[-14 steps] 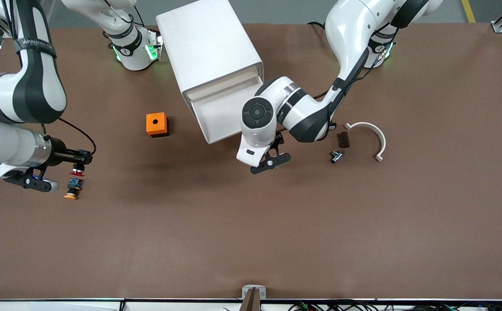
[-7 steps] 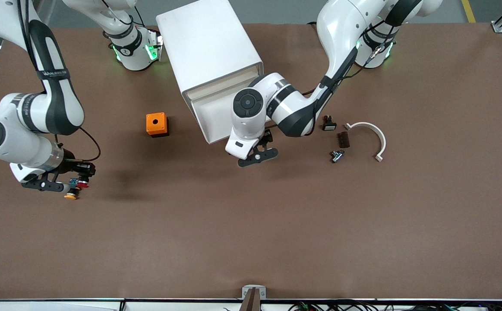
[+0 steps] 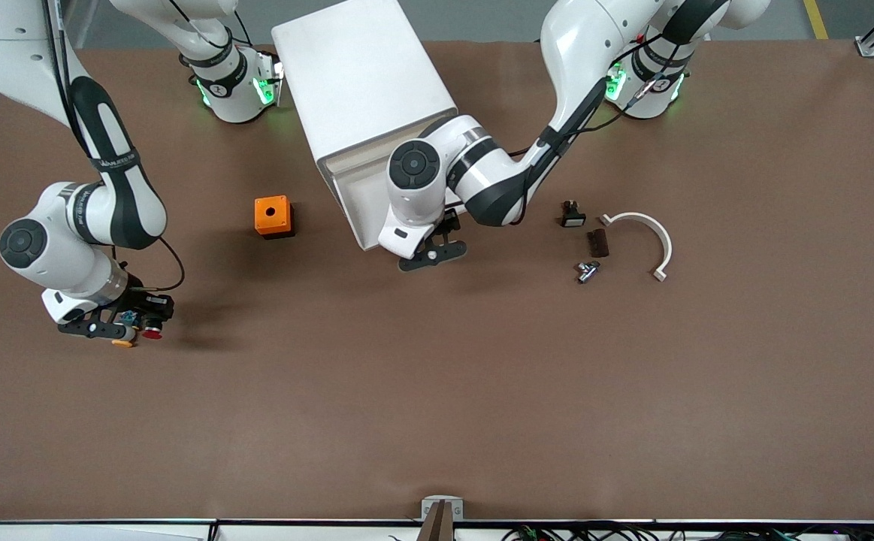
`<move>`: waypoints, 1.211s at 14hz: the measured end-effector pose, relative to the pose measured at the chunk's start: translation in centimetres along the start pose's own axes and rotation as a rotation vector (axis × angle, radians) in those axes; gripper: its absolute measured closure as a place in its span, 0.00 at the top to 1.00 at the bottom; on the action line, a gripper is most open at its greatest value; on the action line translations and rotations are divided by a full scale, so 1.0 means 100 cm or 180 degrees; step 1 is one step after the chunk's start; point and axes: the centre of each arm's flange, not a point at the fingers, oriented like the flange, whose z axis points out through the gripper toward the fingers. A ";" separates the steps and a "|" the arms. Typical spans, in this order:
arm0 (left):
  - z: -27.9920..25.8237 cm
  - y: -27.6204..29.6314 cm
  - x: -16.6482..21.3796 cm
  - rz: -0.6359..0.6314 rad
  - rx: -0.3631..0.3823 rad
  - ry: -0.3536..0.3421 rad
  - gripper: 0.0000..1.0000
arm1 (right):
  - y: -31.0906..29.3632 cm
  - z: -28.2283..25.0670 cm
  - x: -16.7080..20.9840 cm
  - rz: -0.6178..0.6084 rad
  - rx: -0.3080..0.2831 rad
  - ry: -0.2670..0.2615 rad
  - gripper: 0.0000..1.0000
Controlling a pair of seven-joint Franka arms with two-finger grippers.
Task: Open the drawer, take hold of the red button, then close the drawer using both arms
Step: 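Carry the red button beside the yellow button with the right gripper, then lower the red button onto the table and open the right gripper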
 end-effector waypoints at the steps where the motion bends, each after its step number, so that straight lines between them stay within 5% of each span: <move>1: 0.001 0.002 -0.006 -0.0042 -0.0004 -0.0021 1.00 | 0.000 0.005 0.000 -0.0001 -0.0003 0.0009 0.42; 7: 0.002 0.012 -0.039 -0.0259 -0.0013 -0.0163 1.00 | -0.001 0.028 -0.002 0.0003 -0.0008 -0.0072 0.42; 15: 0.014 0.018 -0.082 -0.0374 -0.0018 -0.0708 1.00 | 0.000 0.045 -0.006 0.0008 -0.0013 -0.0163 0.42; 17: 0.016 0.018 -0.090 -0.0411 0.0004 -0.0855 1.00 | -0.001 0.044 -0.005 0.0005 -0.0012 -0.0153 0.57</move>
